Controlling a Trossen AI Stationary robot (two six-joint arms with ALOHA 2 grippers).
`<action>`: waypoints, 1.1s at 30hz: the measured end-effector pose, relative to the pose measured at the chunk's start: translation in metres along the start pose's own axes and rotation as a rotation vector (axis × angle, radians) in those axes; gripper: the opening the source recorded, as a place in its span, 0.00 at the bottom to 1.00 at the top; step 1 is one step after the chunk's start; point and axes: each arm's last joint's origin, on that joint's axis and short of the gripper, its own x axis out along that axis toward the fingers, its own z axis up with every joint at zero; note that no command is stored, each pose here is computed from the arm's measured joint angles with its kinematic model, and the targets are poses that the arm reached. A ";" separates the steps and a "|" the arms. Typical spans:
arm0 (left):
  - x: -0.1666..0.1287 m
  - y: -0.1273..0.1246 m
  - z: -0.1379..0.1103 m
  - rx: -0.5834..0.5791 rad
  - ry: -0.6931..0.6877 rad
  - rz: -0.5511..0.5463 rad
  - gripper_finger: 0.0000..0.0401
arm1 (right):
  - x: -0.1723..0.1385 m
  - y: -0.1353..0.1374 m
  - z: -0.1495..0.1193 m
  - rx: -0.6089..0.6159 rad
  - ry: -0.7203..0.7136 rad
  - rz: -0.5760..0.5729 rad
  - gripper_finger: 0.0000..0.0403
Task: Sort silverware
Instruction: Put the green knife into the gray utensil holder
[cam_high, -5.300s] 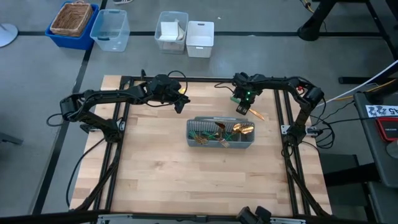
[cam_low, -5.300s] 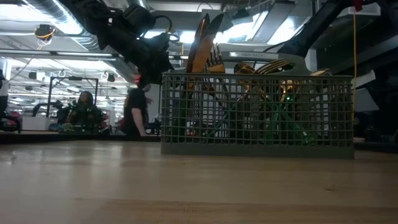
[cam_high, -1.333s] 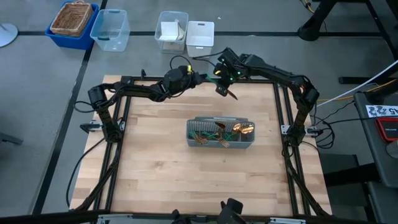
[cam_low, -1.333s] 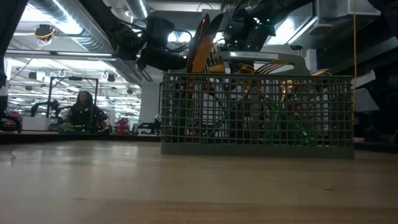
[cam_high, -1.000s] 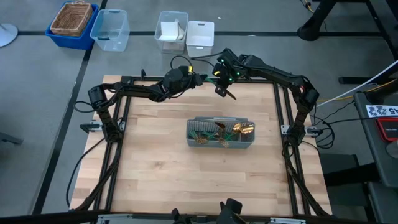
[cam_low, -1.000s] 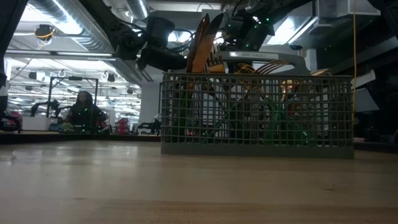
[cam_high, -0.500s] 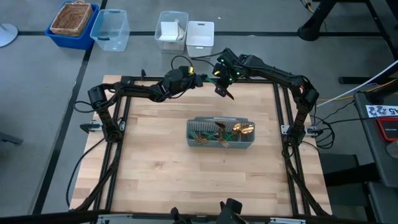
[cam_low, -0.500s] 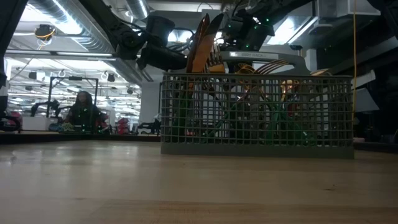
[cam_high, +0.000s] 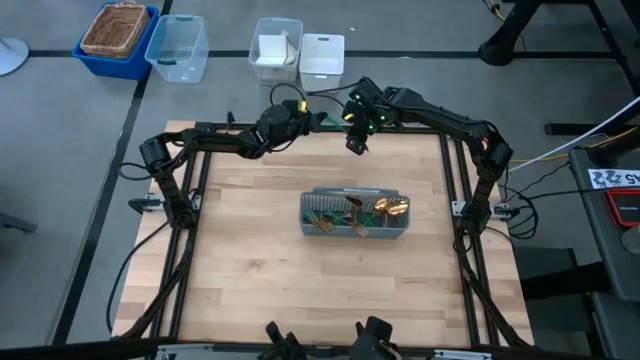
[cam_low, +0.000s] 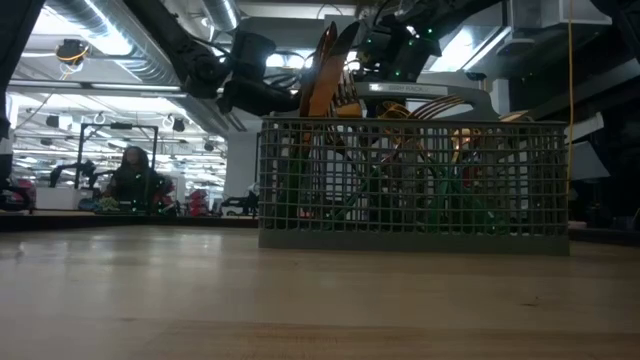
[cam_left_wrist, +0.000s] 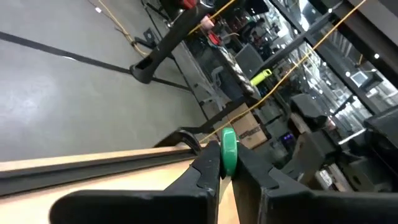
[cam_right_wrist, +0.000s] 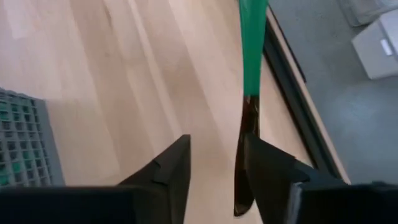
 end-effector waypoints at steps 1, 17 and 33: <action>-0.001 0.001 0.004 -0.002 -0.008 0.002 0.04 | -0.003 0.000 0.002 0.001 0.001 -0.012 0.39; -0.056 -0.020 0.106 0.206 -0.369 -0.088 0.04 | -0.143 0.008 0.063 0.082 -0.361 -0.118 0.41; -0.120 -0.003 0.085 0.019 -0.761 -0.517 0.04 | -0.145 -0.015 0.018 0.171 -0.272 -0.140 0.41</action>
